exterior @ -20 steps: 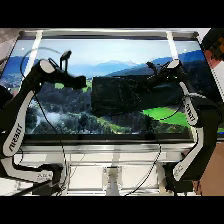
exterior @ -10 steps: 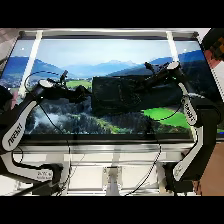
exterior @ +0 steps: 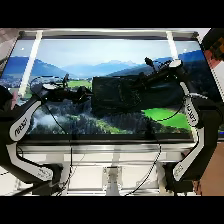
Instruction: Fold the clothes and pants, and hang the long-sleeved shirts on hangers.
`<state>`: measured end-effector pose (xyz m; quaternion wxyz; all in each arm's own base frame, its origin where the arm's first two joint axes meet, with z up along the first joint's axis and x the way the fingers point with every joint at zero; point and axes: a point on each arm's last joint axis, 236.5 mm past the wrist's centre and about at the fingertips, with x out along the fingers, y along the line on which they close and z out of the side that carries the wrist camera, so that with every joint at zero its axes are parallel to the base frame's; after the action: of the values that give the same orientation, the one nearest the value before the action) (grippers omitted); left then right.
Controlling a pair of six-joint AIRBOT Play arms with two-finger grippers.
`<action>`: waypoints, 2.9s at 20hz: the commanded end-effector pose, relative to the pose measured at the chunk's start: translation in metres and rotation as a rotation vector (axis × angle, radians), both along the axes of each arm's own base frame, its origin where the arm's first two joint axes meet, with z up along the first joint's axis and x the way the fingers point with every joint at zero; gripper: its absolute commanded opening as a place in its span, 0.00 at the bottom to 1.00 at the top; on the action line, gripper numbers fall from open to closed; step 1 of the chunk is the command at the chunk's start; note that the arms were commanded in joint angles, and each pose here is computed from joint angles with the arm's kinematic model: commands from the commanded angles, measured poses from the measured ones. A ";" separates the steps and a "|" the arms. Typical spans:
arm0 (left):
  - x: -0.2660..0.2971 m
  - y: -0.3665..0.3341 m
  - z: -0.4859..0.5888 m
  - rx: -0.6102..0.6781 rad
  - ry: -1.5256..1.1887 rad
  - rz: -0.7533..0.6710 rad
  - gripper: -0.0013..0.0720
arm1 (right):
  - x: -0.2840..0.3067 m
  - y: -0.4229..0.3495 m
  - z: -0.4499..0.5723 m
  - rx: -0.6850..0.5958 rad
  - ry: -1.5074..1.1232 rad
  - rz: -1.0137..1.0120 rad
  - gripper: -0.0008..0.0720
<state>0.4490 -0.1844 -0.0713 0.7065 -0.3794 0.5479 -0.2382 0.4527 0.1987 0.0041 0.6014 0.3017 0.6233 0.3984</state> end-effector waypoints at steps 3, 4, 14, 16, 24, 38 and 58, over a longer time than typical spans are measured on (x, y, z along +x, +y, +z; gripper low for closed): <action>0.017 -0.013 0.000 -0.099 0.002 0.036 0.64 | 0.011 0.004 0.025 0.027 -0.073 -0.001 0.03; 0.015 -0.016 -0.001 -0.101 0.006 0.023 0.61 | 0.015 0.004 0.030 0.027 -0.093 -0.003 0.03; -0.006 -0.056 -0.018 -0.097 0.002 -0.091 0.17 | 0.027 0.005 0.052 0.035 -0.166 -0.009 0.03; -0.003 -0.064 -0.003 -0.159 -0.040 -0.103 0.05 | 0.027 0.005 0.052 0.035 -0.166 -0.010 0.03; -0.007 -0.009 0.026 -0.023 -0.077 -0.134 0.04 | 0.043 -0.007 0.043 -0.010 -0.187 -0.069 0.03; -0.036 0.130 0.135 0.352 -0.222 -0.008 0.04 | 0.020 0.055 -0.023 -0.105 -0.077 0.026 0.03; -0.028 0.074 0.207 0.267 -0.385 -0.028 0.04 | 0.034 0.137 -0.104 -0.351 0.102 -0.312 0.03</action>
<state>0.4180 -0.1023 0.1336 0.8362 -0.2247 0.4410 -0.2362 0.4736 0.3438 -0.1149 0.6393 0.3183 0.6797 0.1674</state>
